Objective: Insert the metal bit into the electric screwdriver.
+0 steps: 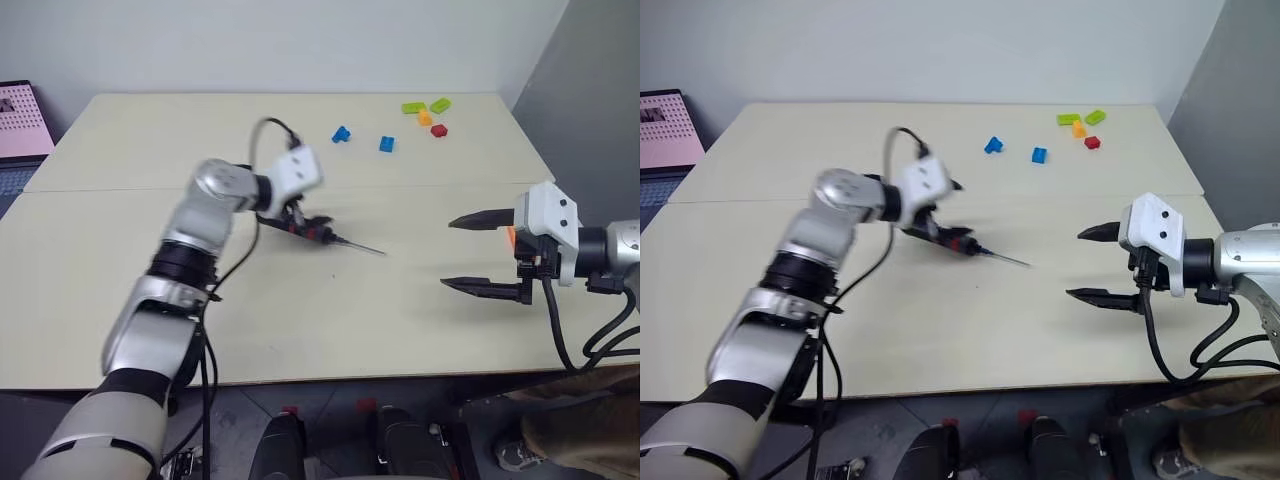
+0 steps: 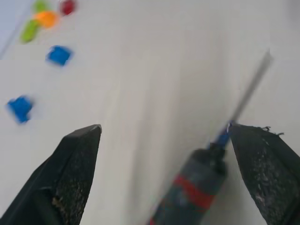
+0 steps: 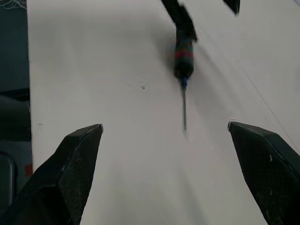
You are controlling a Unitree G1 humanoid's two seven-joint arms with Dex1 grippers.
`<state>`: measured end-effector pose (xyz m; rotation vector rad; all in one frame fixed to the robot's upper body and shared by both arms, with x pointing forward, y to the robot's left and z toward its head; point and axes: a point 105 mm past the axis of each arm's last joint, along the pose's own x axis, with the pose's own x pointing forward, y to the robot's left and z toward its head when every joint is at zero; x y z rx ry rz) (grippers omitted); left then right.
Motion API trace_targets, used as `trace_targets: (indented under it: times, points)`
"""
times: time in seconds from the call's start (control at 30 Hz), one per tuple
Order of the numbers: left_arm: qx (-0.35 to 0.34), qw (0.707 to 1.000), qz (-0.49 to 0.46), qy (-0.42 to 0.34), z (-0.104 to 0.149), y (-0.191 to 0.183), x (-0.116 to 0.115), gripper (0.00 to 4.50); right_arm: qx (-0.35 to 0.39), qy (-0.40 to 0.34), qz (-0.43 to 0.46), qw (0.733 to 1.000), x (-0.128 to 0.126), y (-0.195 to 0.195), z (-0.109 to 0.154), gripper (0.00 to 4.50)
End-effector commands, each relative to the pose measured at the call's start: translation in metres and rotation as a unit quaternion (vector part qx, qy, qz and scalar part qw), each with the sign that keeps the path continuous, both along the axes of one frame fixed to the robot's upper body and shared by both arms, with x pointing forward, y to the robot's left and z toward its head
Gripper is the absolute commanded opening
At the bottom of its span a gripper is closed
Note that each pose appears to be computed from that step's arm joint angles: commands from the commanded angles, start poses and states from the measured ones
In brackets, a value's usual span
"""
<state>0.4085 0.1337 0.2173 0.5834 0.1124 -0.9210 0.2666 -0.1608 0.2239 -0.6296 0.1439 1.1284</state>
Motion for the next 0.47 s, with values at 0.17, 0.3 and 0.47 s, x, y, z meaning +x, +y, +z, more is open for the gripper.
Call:
trace_targets:
  times: [0.17,0.3,0.47]
  points:
    - [-0.105,0.99,0.092,0.029,0.017,0.077,-0.05,4.49,0.011,-0.006,-0.032,0.999,-0.002,-0.017,0.005,4.5]
    - [-0.109,0.988,0.088,0.058,0.009,0.089,-0.079,4.49,0.015,-0.006,-0.042,0.999,-0.001,-0.024,0.007,4.5]
    - [-0.12,0.986,0.072,0.09,0.002,0.088,-0.096,4.49,0.017,-0.002,-0.041,0.999,0.0,-0.023,0.004,4.5]
